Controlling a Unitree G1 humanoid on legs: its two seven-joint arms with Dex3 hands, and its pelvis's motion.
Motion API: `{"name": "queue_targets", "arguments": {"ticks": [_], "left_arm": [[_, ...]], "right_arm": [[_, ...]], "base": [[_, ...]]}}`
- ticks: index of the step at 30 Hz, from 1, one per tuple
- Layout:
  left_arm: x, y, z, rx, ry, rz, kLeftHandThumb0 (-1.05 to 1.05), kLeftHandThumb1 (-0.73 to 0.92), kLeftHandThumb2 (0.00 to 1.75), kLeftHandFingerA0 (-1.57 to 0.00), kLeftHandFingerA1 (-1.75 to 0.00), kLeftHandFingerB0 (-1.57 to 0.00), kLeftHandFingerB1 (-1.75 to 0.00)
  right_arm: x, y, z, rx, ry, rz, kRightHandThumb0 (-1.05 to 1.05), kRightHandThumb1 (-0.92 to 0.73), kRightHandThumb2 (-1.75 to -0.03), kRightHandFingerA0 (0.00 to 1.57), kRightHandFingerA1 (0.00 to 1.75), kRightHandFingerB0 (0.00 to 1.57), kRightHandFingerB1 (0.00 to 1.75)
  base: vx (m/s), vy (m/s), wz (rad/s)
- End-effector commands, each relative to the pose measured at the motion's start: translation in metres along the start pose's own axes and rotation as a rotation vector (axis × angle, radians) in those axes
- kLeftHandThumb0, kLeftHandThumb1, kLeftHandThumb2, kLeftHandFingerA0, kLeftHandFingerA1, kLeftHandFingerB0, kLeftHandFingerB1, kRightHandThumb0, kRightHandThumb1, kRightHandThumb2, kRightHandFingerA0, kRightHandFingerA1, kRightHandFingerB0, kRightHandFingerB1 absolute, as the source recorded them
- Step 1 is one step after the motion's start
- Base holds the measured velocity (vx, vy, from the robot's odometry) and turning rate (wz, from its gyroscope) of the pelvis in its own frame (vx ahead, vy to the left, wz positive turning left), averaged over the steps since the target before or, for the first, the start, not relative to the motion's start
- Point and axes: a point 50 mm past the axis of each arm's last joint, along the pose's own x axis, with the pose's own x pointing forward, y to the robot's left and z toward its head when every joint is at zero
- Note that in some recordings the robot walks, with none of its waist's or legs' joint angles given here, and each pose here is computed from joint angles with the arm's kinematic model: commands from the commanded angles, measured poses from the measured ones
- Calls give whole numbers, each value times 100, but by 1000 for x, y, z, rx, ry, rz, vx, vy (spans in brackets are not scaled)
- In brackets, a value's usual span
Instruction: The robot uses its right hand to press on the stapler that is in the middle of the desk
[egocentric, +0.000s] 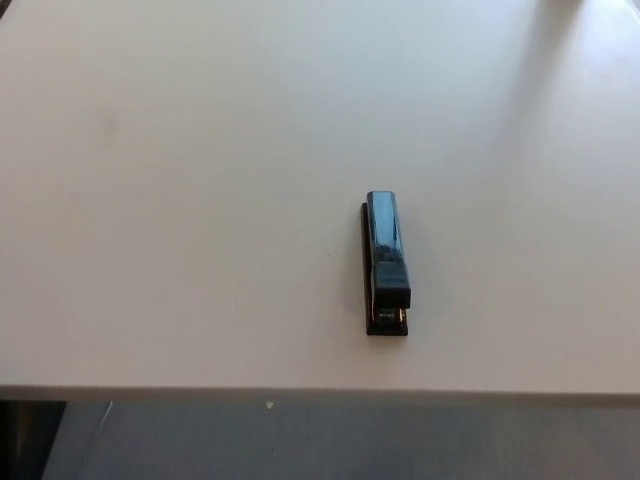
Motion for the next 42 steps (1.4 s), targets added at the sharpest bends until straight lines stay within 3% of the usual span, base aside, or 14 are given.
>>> {"name": "queue_targets", "arguments": {"ticks": [1, 6, 8, 12, 14, 15, 19, 22, 26, 34, 38, 40, 41, 42], "left_arm": [[-1, 7, 6, 2, -26, -3, -58, 86, 101, 0, -22, 0, -18], [0, 6, 8, 20, -21, -2, -57, 87, 102, 0, -22, 0, -18], [0, 6, 8, 21, -22, -7, -57, 87, 101, 0, -21, 0, -17], [0, 5, 8, 24, -30, -18, -56, 87, 100, 0, -20, 0, -17], [0, 5, 8, 18, -28, -18, -56, 87, 100, 0, -20, 0, -17], [0, 4, 8, 17, -32, -24, -57, 87, 101, 0, -19, 0, -16], [0, 2, 6, 15, -30, -29, -57, 85, 101, 0, -21, 0, -18], [-1, 2, 6, 22, -34, -30, -55, 85, 100, 0, -22, 0, -19], [0, 2, 6, 18, -27, -29, -54, 85, 100, 0, -20, 0, -18], [0, 2, 7, 19, -28, -31, -55, 85, 101, 0, -21, 0, -19], [1, 2, 7, 13, -24, -27, -53, 84, 101, 0, -24, 0, -21], [0, 1, 6, 12, -31, -42, -54, 85, 101, 0, -23, 0, -20], [0, 1, 6, 11, -33, -40, -45, 92, 88, -1, -18, 0, -13], [0, 1, 7, 9, -34, -39, -45, 92, 88, -1, -18, 0, -13]], "right_arm": [[11, 87, 121, 304, -262, 242, -11, -52, -111, 126, 113, 92, 107], [0, 134, 157, 420, -305, 377, -1, -53, -113, 125, 121, 88, 118], [-6, 153, 164, 417, -305, 412, -4, -55, -115, 129, 115, 81, 123], [-33, 203, 183, 496, -326, 653, 6, -54, -124, 125, 124, 76, 125], [-46, 219, 183, 487, -316, 678, 11, -57, -107, 119, 111, 79, 109], [-55, 230, 179, 517, -298, 740, 11, -71, -91, 116, 101, 74, 106], [-93, 264, 166, 523, -281, 923, 7, -65, -91, 125, 95, 88, 96], [-126, 282, 163, 520, -258, 1014, 6, -62, -97, 128, 102, 88, 99], [-188, 310, 155, 506, -178, 1140, -2, -75, -81, 127, 110, 74, 117], [-247, 352, 109, 461, 20, 1259, -16, -78, -64, 133, 92, 77, 107], [-271, 361, 89, 400, 100, 1265, -14, -77, -69, 130, 104, 79, 105], [-288, 364, 71, 376, 168, 1294, -13, -78, -68, 128, 111, 73, 120], [-292, 364, 67, 373, 184, 1299, -12, -78, -70, 128, 113, 72, 122], [-294, 365, 64, 375, 197, 1301, -12, -78, -70, 128, 113, 72, 122]], "base": [[0, 0, 0], [0, 0, 0], [0, 0, 0], [0, 0, 0], [0, 0, 0], [0, 0, 0], [0, 0, 0], [0, 0, 0], [0, 0, 0], [0, 0, 0], [0, 0, 0], [0, 0, 0], [0, 0, 0], [0, 0, 0]]}}
